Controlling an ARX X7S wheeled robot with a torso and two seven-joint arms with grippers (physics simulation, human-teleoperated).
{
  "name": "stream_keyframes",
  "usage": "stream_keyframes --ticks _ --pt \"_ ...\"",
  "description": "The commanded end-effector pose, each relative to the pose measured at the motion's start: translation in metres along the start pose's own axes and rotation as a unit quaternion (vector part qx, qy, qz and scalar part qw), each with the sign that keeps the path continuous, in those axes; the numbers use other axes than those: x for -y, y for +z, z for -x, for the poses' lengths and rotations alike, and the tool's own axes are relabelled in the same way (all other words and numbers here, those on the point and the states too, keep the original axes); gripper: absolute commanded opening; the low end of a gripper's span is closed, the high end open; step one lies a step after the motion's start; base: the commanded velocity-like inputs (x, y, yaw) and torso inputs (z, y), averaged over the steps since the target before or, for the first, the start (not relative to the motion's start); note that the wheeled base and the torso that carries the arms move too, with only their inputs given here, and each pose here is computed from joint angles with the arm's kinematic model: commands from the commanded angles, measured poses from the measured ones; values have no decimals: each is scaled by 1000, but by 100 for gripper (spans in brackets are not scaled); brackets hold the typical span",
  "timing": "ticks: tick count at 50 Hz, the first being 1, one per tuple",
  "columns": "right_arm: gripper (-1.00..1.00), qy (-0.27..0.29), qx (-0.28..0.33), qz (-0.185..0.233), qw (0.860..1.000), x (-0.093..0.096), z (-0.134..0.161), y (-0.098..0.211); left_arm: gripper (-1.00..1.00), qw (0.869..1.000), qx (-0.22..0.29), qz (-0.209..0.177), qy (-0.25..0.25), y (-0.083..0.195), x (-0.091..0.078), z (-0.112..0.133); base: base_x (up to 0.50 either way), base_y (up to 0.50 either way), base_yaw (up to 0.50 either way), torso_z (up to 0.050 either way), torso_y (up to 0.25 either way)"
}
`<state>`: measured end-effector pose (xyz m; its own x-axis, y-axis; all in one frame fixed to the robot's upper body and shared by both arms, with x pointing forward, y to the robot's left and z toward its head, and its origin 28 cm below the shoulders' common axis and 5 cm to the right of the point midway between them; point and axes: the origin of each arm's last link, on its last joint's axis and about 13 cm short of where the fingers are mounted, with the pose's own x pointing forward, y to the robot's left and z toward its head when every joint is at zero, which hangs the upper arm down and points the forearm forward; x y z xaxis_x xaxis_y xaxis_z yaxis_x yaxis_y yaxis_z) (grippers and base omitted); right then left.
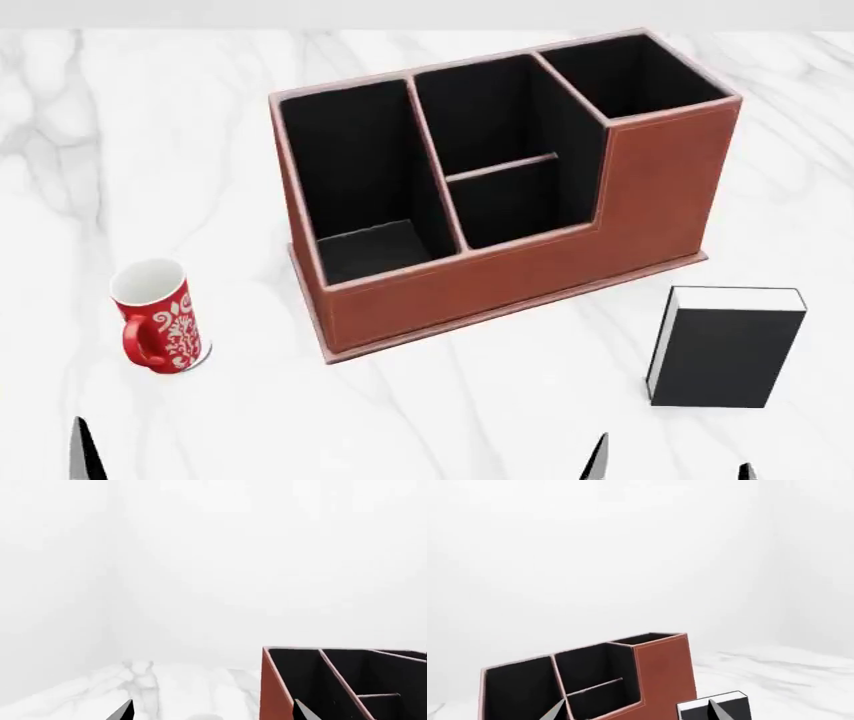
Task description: Pick up the book and place it in the back compartment of the caddy.
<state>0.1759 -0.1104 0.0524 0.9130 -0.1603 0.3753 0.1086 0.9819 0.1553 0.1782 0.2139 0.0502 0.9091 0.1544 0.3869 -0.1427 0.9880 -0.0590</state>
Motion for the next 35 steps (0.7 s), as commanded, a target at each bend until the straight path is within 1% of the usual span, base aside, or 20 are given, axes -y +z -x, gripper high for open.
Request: stream_keyframes --ticks 1,5,13,19,24,35 --pt "100 -45 35 -22 998 9 -4 7 100 998 51 30 33 8 -8 1 0 0 0 0 0" --pt "100 -60 37 -26 997 14 -6 10 100 997 58 36 47 10 -12 0 0 0 0 0 0" --pt "100 -71 33 -25 997 16 -7 11 100 996 60 40 56 8 -14 0 0 0 0 0 0" --pt "100 -64 27 -24 997 14 -8 8 100 995 64 43 58 10 -15 1 -17 -3 0 0 0" --pt "100 -57 22 -19 998 11 -7 5 100 996 54 43 54 9 -14 0 -91 -137 0 0 0" --pt "100 -57 21 -23 998 12 -8 6 100 996 54 44 52 10 -13 0 -106 -96 0 0 0"
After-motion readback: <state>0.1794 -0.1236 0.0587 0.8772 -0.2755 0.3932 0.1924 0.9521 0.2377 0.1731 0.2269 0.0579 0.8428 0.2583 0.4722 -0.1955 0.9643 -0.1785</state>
